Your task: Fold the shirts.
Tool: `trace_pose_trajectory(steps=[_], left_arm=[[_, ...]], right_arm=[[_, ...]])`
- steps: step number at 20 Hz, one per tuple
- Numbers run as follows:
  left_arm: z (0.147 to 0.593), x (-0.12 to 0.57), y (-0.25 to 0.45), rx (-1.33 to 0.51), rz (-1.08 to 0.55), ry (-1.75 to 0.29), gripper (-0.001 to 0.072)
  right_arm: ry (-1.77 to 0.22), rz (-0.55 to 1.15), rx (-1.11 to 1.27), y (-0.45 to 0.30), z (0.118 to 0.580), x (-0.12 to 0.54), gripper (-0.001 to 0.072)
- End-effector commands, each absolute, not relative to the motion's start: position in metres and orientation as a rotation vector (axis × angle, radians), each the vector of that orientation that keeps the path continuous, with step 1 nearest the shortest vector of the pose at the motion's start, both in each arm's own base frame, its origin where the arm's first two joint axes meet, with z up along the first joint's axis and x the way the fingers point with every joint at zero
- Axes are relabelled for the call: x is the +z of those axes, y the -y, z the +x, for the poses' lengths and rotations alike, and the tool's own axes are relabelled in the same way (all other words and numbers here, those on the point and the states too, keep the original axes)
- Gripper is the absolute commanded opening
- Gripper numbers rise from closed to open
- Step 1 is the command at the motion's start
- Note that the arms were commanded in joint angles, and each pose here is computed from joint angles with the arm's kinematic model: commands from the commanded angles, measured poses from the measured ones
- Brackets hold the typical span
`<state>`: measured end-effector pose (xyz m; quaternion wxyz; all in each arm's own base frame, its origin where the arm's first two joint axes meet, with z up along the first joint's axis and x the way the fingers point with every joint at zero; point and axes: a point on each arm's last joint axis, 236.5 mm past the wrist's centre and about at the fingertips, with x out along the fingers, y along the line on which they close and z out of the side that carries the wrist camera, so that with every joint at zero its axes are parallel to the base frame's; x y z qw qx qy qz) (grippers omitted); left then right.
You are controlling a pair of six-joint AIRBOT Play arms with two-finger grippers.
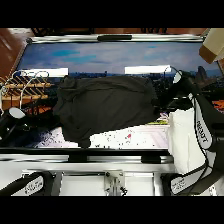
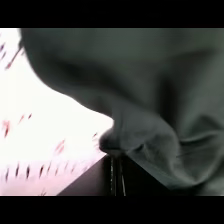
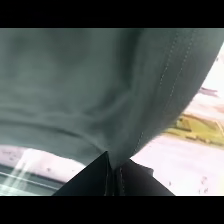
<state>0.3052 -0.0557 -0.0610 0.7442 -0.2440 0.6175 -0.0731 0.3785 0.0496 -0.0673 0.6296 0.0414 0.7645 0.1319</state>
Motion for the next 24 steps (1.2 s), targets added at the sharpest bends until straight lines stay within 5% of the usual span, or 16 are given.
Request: trace_pose_trajectory(steps=[1,5,8,11,14,18,21,24], left_arm=[[0.366,0.035,0.023,-0.188,-0.279,-1.162,0.0027],[0.409,0.324,-0.001,-0.129,-0.068,-0.532,0.0027],[0.325,0.523,0.012,-0.114,0.023,-0.026,0.0027],[0.227,0.6,0.024,-0.102,0.02,0.263,0.0028],[0.166,0.608,0.031,-0.091,0.011,0.364,0.0028],[0.129,0.604,0.019,-0.014,0.02,0.399,0.0028],[0.141,0.598,0.012,0.01,0.037,0.366,0.0027],[0.195,0.544,0.007,0.003,0.049,0.12,0.0027]], right_arm=[[-1.501,0.037,0.315,-0.053,0.411,0.026,0.0079],[-0.743,-0.085,0.279,-0.052,0.433,0.289,0.0078],[-0.107,-0.138,0.214,-0.048,0.348,0.489,0.0079],[0.24,-0.145,0.176,-0.045,0.23,0.583,0.0078],[0.266,-0.181,0.139,-0.038,0.165,0.585,0.0079],[0.056,-0.219,0.098,-0.025,0.159,0.535,0.0079],[-0.105,-0.22,0.107,-0.022,0.183,0.5,0.0079],[-0.421,-0.057,0.061,-0.011,0.225,0.432,0.0078]])
